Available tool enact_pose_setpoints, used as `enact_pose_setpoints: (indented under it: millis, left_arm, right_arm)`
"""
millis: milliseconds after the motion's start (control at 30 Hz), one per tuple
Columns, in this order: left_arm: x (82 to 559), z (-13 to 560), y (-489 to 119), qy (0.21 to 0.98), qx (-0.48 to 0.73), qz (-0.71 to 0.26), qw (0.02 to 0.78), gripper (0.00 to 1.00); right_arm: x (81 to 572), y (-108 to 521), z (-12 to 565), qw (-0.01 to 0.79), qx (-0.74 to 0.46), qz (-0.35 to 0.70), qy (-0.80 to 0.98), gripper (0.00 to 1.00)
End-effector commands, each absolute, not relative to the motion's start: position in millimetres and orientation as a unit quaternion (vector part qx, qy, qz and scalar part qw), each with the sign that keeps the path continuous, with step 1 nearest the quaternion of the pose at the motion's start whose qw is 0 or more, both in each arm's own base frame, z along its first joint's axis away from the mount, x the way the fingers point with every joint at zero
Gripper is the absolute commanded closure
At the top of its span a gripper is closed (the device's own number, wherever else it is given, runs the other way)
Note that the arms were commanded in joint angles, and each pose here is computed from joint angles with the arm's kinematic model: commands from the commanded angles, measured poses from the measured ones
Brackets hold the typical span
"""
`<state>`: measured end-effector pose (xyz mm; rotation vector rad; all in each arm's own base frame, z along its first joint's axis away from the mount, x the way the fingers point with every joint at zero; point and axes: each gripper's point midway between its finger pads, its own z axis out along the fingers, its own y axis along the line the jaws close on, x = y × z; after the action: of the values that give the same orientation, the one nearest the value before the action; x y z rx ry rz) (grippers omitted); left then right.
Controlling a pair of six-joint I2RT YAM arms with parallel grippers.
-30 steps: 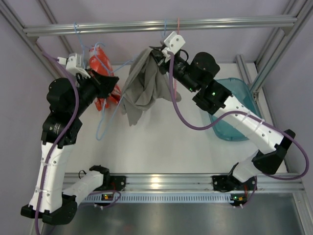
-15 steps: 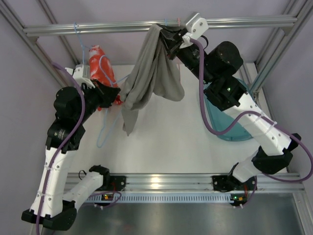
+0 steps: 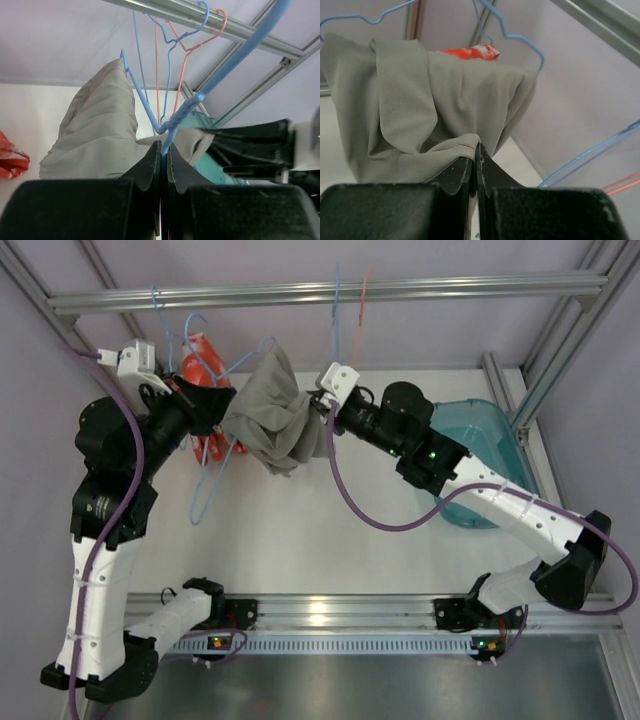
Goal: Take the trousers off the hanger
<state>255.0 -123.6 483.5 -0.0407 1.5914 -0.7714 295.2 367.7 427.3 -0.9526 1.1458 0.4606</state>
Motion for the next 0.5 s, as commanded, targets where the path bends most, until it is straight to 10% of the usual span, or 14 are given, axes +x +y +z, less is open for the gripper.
enact_pose_setpoints:
  millis: [0, 467]
  left_arm:
    - [245, 533, -123, 0.640, -0.004, -0.357, 0.680, 1.00]
    - [256, 530, -132, 0.650, -0.014, -0.381, 0.658, 1.00]
  right_arm:
    - [275, 356, 462, 0.737, -0.417, 0.236, 0.478, 1.00]
    - [239, 420, 423, 0.647, -0.467, 0.358, 0.485, 0.94]
